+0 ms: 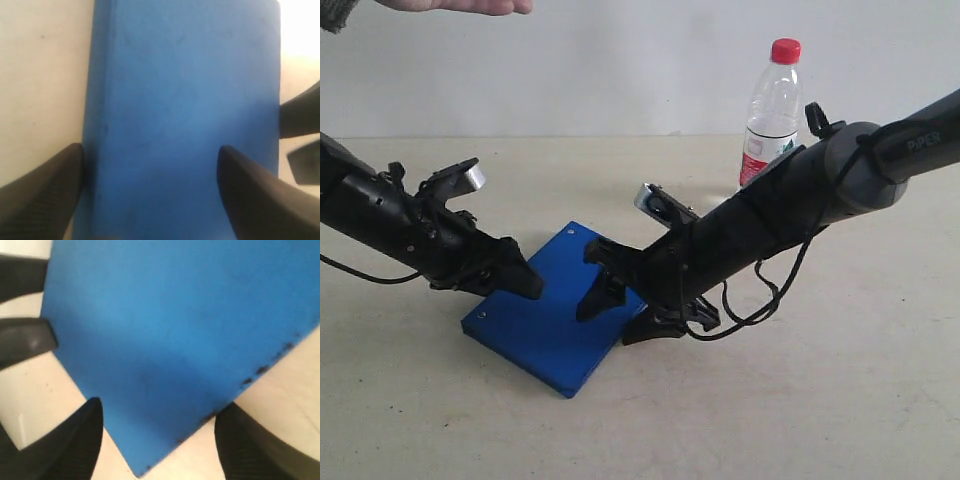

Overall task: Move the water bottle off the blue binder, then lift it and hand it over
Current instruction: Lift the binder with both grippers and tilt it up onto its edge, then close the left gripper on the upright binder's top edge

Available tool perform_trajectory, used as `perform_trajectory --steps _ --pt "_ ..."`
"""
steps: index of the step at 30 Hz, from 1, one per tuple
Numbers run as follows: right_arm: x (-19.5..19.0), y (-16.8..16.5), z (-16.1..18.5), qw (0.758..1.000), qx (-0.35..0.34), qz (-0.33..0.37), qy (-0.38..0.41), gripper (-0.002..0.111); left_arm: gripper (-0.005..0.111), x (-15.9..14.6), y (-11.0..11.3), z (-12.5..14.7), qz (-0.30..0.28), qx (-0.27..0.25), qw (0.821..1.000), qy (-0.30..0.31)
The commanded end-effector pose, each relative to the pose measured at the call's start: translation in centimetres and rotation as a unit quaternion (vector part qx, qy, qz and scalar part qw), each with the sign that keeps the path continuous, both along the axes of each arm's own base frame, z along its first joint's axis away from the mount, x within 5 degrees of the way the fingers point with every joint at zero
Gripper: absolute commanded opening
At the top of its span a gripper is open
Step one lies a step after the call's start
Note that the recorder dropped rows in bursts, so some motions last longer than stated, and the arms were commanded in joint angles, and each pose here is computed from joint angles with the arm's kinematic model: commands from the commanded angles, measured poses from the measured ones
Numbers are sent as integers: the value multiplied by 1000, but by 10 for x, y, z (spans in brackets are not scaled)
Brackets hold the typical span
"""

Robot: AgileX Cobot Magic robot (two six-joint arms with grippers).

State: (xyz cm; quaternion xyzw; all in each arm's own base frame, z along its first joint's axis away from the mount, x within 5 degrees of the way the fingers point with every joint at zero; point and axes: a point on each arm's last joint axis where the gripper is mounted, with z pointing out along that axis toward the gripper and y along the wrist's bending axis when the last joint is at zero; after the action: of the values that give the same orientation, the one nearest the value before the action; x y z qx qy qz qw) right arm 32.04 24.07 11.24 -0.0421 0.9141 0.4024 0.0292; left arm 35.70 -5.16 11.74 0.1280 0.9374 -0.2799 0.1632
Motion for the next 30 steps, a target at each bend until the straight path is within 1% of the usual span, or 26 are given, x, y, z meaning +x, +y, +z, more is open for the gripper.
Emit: perform_trajectory --steps 1,5,7,10,12,13,14,15,16,17,18,20,21,23,24,26,27,30 --pt "-3 15 33 992 106 45 -59 57 68 -5 -13 3 -23 -39 999 20" --pt "-6 15 53 986 131 64 -85 57 68 -4 -12 2 -22 -30 999 15" --pt "-6 15 55 985 129 65 -89 57 68 -4 -12 2 -23 -30 999 14" --pt "-2 13 51 988 108 48 -95 57 68 -5 -13 3 -27 -35 999 18" --pt "5 11 39 992 79 17 -101 56 68 -7 -14 4 -42 -42 998 20" --pt "8 9 33 991 60 9 -115 52 68 -7 -15 4 -45 -42 998 19" --pt "9 9 31 991 55 10 -122 48 68 -6 -14 4 -43 -41 998 17" --pt "11 8 29 990 43 8 -133 31 68 -5 -14 3 -38 -37 998 14" --pt "12 7 28 990 40 6 -137 23 68 -5 -14 3 -36 -36 999 13" --pt "14 6 27 988 28 4 -150 3 68 -4 -13 3 -33 -34 999 11" --pt "15 5 27 988 23 3 -154 0 68 -4 -13 3 -32 -34 999 10" --pt "15 2 23 984 -8 24 -175 0 68 -2 -13 4 -32 -39 999 -4" --pt "14 -1 20 980 -31 55 -190 0 68 -1 -12 7 -33 -55 998 -16" --pt "11 -5 15 970 -66 106 -207 0 68 0 -12 14 -52 -106 992 -41" --pt "9 -9 11 968 -93 123 -200 0 68 -1 -12 26 -73 -185 978 -68" --pt "9 -12 9 965 -117 127 -196 0 68 -3 -13 38 -99 -264 955 -91" --pt "9 -13 8 964 -125 129 -197 0 68 0 -11 39 -86 -274 952 -109" --pt "11 -14 8 960 -132 130 -208 0 68 1 -11 38 -84 -274 952 -109"
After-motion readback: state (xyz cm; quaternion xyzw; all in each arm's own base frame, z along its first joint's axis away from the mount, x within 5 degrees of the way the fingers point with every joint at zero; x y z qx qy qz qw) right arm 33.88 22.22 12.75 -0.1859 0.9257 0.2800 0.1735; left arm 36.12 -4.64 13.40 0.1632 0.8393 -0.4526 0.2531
